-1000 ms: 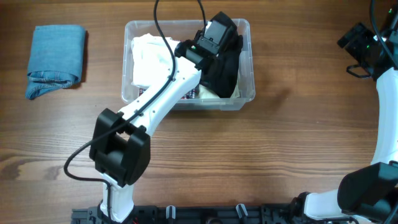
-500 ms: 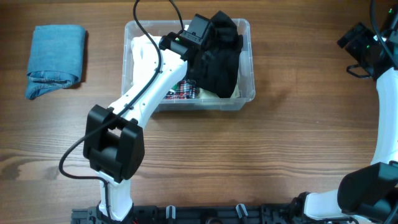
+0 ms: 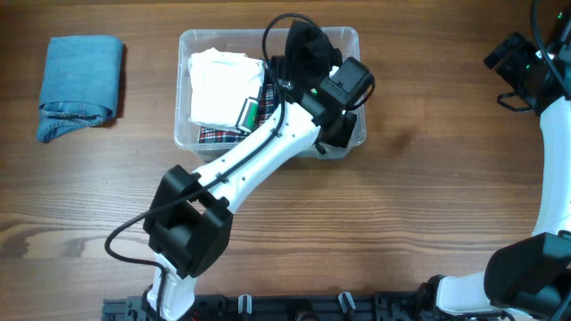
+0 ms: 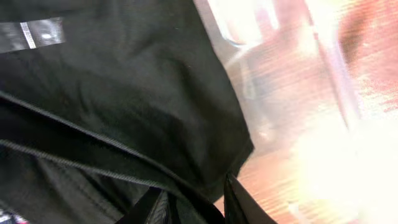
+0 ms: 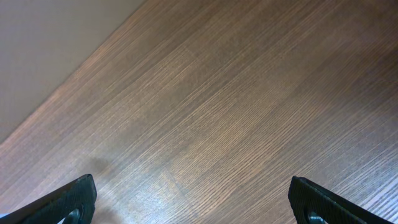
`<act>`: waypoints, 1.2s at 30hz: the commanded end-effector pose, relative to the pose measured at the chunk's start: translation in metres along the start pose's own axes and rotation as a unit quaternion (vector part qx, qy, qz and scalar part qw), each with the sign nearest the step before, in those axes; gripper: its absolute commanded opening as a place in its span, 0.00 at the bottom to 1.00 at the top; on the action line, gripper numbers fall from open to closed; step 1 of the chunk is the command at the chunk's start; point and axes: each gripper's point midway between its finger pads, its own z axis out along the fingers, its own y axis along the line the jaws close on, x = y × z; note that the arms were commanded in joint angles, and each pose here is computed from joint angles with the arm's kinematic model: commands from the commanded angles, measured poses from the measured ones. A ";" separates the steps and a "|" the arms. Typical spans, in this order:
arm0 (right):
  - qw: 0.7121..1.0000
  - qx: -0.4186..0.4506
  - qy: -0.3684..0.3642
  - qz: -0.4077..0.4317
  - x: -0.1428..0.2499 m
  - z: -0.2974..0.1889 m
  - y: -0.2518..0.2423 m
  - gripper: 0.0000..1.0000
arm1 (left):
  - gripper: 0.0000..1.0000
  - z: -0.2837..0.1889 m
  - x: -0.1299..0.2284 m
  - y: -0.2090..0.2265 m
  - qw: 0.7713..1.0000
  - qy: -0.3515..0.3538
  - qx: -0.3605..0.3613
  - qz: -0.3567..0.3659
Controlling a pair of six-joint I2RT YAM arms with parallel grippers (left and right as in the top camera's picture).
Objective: Pack container
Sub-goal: 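Lower the black cloth into the right side of the box, then open the left gripper and withdraw it from the box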
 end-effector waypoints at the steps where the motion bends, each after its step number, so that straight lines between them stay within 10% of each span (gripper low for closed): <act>1: 1.000 0.009 0.002 0.000 0.001 0.003 -0.003 1.00 | 0.27 0.009 -0.002 0.028 0.999 0.005 -0.032 -0.024; 22: 1.000 0.009 0.002 0.000 0.001 0.003 -0.003 1.00 | 0.38 -0.012 -0.148 0.134 0.965 -0.241 -0.064 -0.076; 31: 1.000 0.009 0.002 0.000 0.001 0.003 -0.003 1.00 | 0.38 0.118 -0.104 0.159 0.983 -0.139 -0.089 -0.082; 36: 1.000 0.009 0.002 0.000 0.001 0.003 -0.003 1.00 | 0.39 0.114 -0.107 0.159 0.982 -0.145 -0.088 -0.083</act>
